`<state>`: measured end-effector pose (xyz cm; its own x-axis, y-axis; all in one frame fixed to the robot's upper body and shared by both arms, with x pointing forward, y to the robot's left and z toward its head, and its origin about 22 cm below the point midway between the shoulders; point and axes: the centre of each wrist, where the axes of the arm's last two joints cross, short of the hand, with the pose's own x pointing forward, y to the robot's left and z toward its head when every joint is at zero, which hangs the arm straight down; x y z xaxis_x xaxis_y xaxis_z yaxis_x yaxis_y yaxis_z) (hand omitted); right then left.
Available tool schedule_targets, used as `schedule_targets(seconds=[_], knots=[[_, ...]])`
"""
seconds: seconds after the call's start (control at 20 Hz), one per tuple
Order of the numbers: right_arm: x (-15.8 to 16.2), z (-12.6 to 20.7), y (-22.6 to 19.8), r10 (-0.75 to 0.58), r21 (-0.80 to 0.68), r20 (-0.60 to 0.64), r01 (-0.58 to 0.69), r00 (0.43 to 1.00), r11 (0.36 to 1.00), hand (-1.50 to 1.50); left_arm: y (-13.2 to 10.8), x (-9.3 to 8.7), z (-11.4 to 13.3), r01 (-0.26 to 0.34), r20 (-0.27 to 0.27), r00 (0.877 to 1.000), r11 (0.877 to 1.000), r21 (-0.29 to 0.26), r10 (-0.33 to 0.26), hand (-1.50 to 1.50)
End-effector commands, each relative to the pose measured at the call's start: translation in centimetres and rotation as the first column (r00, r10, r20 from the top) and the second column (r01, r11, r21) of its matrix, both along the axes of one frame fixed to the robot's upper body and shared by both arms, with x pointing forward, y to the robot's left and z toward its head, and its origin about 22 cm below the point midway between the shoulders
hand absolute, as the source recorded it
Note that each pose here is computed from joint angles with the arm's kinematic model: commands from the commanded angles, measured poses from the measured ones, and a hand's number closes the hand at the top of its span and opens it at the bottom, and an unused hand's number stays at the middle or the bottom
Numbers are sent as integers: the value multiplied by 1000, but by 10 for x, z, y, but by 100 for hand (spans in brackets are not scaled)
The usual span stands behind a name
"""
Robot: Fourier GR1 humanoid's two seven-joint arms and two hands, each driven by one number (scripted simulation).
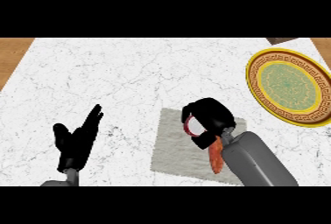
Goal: Pick the can from the placemat and place it in the plate
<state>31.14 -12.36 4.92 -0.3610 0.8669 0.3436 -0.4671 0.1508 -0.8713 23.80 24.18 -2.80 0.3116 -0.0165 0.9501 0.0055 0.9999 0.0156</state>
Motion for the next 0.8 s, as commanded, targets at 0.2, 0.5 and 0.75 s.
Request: schedule_targets(seconds=[0.2,0.5,0.75], knots=[[-2,7,0,8,20,136,-11,991,1000,150,-4,-13,-3,-18,-66,998,999,-28,16,0],[-51,3,12,-277,220,238,226,931,949,150,4,-12,-15,-29,-70,997,1000,-3,29,0],[-92,21,15,-465,392,390,314,795,865,150,4,-14,-4,-35,-78,996,999,-6,35,0]])
